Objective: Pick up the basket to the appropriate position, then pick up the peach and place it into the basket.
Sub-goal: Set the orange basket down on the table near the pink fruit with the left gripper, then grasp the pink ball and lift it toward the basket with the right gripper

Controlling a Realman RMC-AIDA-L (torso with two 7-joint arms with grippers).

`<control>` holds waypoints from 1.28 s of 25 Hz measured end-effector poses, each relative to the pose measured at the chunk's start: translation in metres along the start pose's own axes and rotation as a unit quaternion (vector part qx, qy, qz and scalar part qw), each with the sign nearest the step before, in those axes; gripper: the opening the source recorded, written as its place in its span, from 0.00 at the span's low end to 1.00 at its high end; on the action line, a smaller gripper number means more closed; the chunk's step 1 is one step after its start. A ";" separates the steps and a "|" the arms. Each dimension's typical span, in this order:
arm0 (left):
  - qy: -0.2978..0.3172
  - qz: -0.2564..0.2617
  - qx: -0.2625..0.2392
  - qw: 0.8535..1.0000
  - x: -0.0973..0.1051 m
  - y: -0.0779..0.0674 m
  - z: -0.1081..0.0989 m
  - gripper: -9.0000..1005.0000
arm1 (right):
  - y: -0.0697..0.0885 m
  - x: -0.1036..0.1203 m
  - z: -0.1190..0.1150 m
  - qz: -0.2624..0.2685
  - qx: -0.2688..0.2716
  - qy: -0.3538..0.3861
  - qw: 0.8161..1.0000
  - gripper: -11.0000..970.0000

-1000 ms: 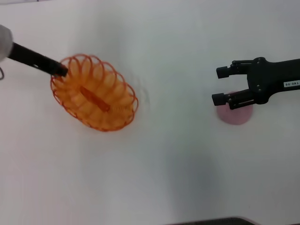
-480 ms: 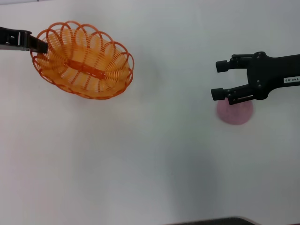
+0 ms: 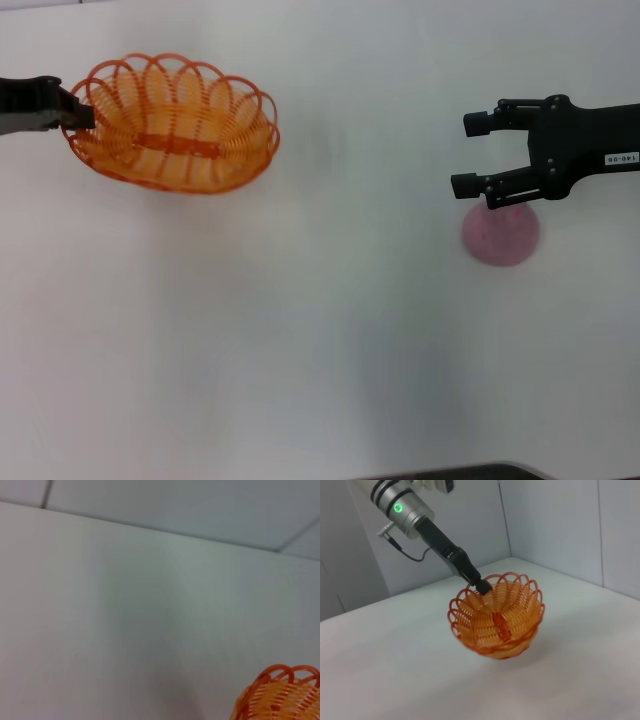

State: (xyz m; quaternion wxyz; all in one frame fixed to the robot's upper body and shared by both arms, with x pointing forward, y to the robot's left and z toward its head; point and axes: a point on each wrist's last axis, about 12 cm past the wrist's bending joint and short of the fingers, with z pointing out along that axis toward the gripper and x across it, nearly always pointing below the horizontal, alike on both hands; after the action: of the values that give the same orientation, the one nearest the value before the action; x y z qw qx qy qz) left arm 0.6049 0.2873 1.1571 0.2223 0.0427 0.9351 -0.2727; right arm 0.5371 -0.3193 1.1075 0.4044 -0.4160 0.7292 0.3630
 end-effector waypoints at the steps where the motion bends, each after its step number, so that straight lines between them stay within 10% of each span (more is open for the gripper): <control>1: 0.000 0.000 0.000 1.000 0.000 0.000 0.000 0.06 | 0.000 0.000 0.000 -0.003 0.003 0.000 1.000 0.97; 21: -0.012 -0.096 -0.029 0.995 0.035 0.000 0.034 0.18 | 0.000 0.005 0.006 -0.034 0.012 -0.001 0.999 0.97; 32: -0.120 0.073 0.046 0.989 0.045 0.014 -0.012 0.61 | -0.002 -0.005 0.004 0.016 0.019 -0.048 0.999 0.97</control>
State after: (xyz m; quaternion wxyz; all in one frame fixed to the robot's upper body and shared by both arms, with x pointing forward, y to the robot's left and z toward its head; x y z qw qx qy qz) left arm 0.5631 0.3033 1.1395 0.3496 0.0876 0.8827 -0.3015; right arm 0.5416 -0.3146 1.1101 0.4407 -0.3788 0.7224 0.3747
